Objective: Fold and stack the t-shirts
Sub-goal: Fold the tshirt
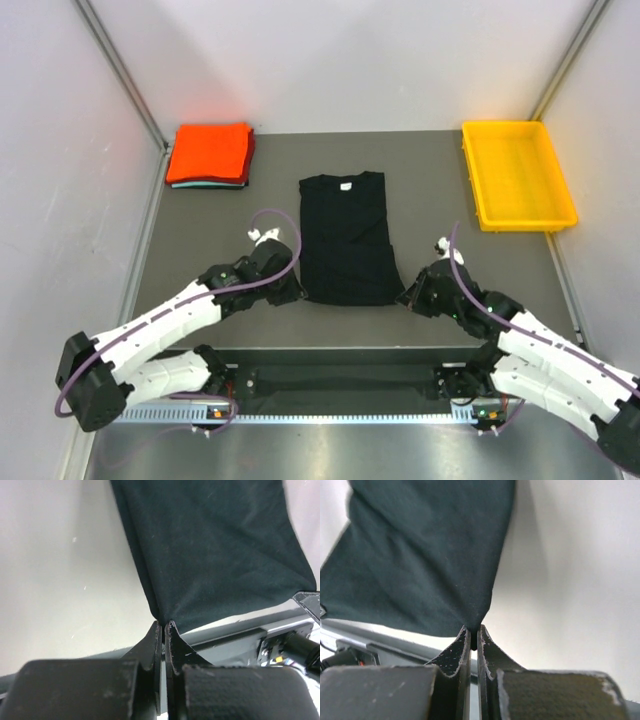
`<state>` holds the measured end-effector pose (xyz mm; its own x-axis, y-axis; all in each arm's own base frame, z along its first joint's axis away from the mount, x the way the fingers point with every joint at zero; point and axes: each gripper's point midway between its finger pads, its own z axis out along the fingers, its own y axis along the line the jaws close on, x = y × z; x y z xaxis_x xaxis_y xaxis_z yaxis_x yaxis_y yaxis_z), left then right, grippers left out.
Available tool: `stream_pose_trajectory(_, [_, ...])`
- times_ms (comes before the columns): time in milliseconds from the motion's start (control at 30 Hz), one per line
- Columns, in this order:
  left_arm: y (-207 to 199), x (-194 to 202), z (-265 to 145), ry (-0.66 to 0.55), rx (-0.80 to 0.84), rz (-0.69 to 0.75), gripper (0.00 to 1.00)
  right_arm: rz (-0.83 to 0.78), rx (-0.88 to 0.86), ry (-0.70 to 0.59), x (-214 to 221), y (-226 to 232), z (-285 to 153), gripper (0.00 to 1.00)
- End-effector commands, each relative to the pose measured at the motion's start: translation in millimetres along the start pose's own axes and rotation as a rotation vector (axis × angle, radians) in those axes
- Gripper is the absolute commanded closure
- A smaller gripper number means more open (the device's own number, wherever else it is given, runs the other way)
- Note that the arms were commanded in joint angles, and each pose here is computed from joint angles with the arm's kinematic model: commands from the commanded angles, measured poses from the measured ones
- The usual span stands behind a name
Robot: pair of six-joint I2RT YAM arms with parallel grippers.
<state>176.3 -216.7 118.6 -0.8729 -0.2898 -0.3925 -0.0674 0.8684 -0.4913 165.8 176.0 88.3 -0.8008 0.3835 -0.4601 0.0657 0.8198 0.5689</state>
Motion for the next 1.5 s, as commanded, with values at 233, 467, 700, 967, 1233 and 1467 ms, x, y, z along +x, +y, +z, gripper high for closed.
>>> stream_pose_trajectory(233, [-36, -94, 20, -0.087, -0.017, 0.031, 1.00, -0.172, 0.003, -0.121, -105, 56, 0, 1.00])
stream_pose_trajectory(467, [-41, -192, 52, -0.134, -0.035, 0.017, 1.00, -0.232, -0.012, -0.104, -182, 76, 49, 1.00])
stream_pose_trajectory(700, [-46, -278, 91, -0.168, 0.002, -0.020, 1.00, -0.227, -0.075, -0.059, -243, 94, 96, 1.00])
stream_pose_trajectory(967, [-43, -341, 139, -0.213, 0.085, -0.016, 1.00, -0.188, -0.123, -0.047, -300, 95, 152, 1.00])
stream_pose_trajectory(1233, [-24, -393, 206, -0.269, 0.252, -0.068, 1.00, -0.136, -0.223, -0.079, -333, 84, 218, 0.94])
stream_pose_trajectory(1467, [-9, -429, 226, -0.384, 0.279, -0.039, 0.73, -0.147, -0.278, -0.113, -352, 66, 261, 0.68])
